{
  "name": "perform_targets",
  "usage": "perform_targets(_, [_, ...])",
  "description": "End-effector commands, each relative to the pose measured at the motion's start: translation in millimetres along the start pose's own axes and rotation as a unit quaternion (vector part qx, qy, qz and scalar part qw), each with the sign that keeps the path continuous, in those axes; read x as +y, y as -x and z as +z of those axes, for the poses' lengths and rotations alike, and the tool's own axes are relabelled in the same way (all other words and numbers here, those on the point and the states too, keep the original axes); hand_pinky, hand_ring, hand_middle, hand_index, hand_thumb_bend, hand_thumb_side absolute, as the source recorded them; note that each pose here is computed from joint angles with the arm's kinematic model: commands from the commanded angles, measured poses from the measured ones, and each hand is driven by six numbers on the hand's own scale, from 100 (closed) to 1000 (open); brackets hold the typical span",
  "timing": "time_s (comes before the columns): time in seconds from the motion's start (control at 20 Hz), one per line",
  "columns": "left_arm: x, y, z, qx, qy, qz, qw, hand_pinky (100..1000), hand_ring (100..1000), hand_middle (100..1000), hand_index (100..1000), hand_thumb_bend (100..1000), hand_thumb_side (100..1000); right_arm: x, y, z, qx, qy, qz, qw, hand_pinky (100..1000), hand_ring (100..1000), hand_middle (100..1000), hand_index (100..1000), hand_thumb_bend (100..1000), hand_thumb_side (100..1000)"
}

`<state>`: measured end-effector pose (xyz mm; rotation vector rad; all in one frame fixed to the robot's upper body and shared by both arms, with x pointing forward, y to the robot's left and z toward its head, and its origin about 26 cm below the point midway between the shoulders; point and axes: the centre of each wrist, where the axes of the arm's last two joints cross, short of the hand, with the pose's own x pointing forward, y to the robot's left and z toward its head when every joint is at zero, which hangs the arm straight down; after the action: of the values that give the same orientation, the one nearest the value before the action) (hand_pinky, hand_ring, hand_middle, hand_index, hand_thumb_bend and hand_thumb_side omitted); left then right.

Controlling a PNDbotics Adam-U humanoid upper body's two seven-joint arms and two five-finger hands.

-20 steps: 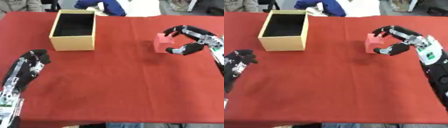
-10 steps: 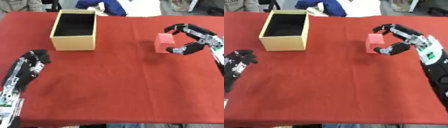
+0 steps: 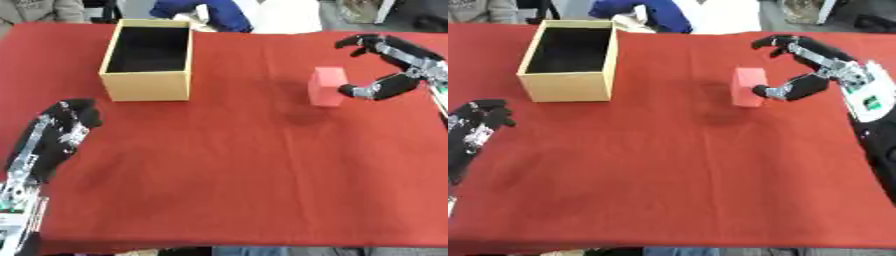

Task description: Pick up objects on the table and place them in the box.

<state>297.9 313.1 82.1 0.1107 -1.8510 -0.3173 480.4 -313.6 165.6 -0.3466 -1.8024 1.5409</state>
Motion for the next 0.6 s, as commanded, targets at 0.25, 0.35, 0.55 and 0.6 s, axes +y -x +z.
perform_targets(0.25, [3.0, -8.7, -5.0, -0.017, 0.010, -0.011, 1.000, 1000, 600, 594, 738, 489, 545, -14.4, 9.2, 9.5, 0.033, 0.006, 0.016, 0.999, 850, 986, 879, 949, 385, 465])
perform_targets(0.35, [2.5, -9.4, -5.6, -0.019, 0.011, -0.012, 1.000, 1000, 600, 594, 738, 489, 546, -12.7, 11.2, 10.2, 0.040, 0.008, 0.014, 0.999, 850, 986, 877, 949, 375, 469])
perform_targets(0.55, [1.4, -11.2, -7.3, -0.025, 0.014, -0.013, 1.000, 1000, 600, 594, 738, 489, 548, -11.2, 14.2, 11.3, 0.050, 0.013, 0.011, 0.999, 850, 987, 873, 948, 356, 475])
perform_targets(0.6, [1.1, -11.6, -7.8, -0.026, 0.015, -0.013, 0.999, 1000, 600, 594, 739, 488, 548, -10.9, 14.9, 11.7, 0.054, 0.014, 0.010, 0.998, 850, 987, 872, 948, 351, 478])
